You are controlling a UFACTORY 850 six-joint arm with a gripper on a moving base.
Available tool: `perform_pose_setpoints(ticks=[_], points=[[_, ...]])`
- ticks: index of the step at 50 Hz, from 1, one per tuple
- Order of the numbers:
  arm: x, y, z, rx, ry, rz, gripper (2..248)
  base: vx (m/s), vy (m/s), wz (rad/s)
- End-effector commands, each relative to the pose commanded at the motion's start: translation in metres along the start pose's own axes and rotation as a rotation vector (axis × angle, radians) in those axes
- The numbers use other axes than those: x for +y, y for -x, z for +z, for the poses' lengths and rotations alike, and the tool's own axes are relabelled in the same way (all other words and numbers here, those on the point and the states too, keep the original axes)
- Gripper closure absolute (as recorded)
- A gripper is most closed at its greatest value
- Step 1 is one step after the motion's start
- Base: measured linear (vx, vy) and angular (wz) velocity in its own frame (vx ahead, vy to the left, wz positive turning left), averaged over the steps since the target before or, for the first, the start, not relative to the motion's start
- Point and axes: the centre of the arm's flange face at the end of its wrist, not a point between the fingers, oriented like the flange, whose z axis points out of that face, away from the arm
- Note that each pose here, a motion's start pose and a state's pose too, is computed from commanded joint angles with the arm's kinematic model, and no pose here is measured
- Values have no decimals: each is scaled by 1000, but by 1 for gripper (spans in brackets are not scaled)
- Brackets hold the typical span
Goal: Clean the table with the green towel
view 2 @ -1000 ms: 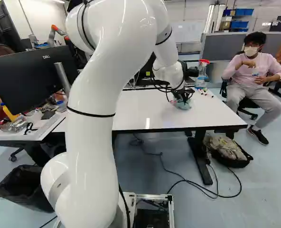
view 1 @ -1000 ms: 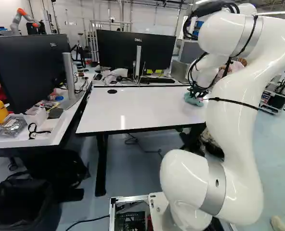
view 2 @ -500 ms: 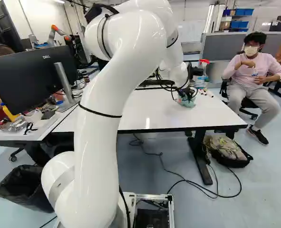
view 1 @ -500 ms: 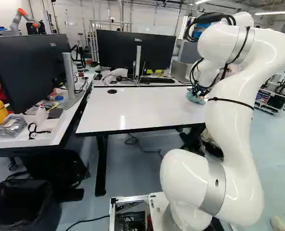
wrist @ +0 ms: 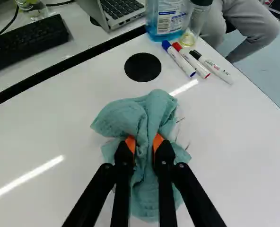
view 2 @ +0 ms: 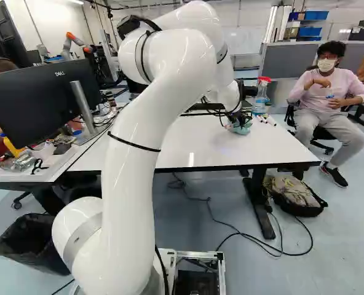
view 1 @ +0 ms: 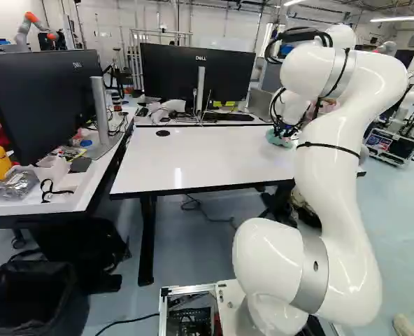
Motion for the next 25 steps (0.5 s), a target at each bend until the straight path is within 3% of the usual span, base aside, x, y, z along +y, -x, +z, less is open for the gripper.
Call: perform_pose_setpoints(ticks=[25], points=[[-41,11,-13,-16,-38,-44,191,0,0,0]])
